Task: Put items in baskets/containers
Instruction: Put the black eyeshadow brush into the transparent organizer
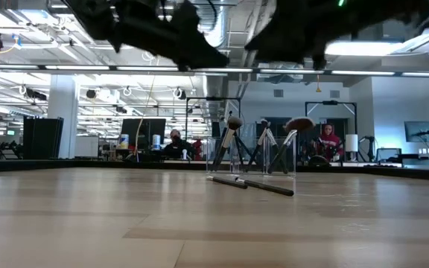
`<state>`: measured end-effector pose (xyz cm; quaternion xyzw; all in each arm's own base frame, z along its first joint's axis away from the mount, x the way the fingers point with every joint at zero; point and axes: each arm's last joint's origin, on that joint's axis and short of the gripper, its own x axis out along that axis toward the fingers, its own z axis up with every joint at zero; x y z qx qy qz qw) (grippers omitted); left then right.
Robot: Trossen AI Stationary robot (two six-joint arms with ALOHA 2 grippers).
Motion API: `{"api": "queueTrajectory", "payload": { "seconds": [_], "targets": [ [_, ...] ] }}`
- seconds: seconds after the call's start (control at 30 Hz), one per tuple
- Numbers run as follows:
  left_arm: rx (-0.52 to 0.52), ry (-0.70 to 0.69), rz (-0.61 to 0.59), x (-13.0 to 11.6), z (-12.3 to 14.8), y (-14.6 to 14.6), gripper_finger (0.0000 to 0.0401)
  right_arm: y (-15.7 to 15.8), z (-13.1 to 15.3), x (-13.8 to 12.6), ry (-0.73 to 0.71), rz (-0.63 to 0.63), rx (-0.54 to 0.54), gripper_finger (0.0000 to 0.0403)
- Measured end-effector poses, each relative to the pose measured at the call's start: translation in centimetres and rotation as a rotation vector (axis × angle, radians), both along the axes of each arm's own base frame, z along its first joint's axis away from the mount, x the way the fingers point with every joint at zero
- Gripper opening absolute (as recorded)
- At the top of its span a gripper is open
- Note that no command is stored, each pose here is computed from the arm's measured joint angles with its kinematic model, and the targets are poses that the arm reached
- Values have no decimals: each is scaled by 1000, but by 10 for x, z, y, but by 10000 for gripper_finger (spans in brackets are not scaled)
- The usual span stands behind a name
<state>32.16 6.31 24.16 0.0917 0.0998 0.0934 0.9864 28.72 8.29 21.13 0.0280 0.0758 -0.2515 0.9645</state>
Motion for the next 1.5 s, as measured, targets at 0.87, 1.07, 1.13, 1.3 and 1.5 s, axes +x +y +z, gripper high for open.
{"api": "queueTrajectory", "payload": {
  "seconds": [0.87, 1.07, 1.13, 1.3, 1.5],
  "targets": [
    [-191, 66, -50, -98, -38, -40, 110, 18, -134, 44, 351, -249, 269, 162],
    [-190, 54, -50, -98, -37, -40, 110, 33, -134, 40, 320, -226, 309, 162],
    [-189, 52, -50, -98, -37, -40, 110, 38, -134, 38, 313, -220, 296, 162],
    [-189, 51, -50, -98, -37, -40, 110, 49, -128, 33, 291, -211, 216, 162],
    [-210, 42, -46, -98, -36, -40, 110, 67, -121, 35, 271, -149, 246, 162]
  ]
}}
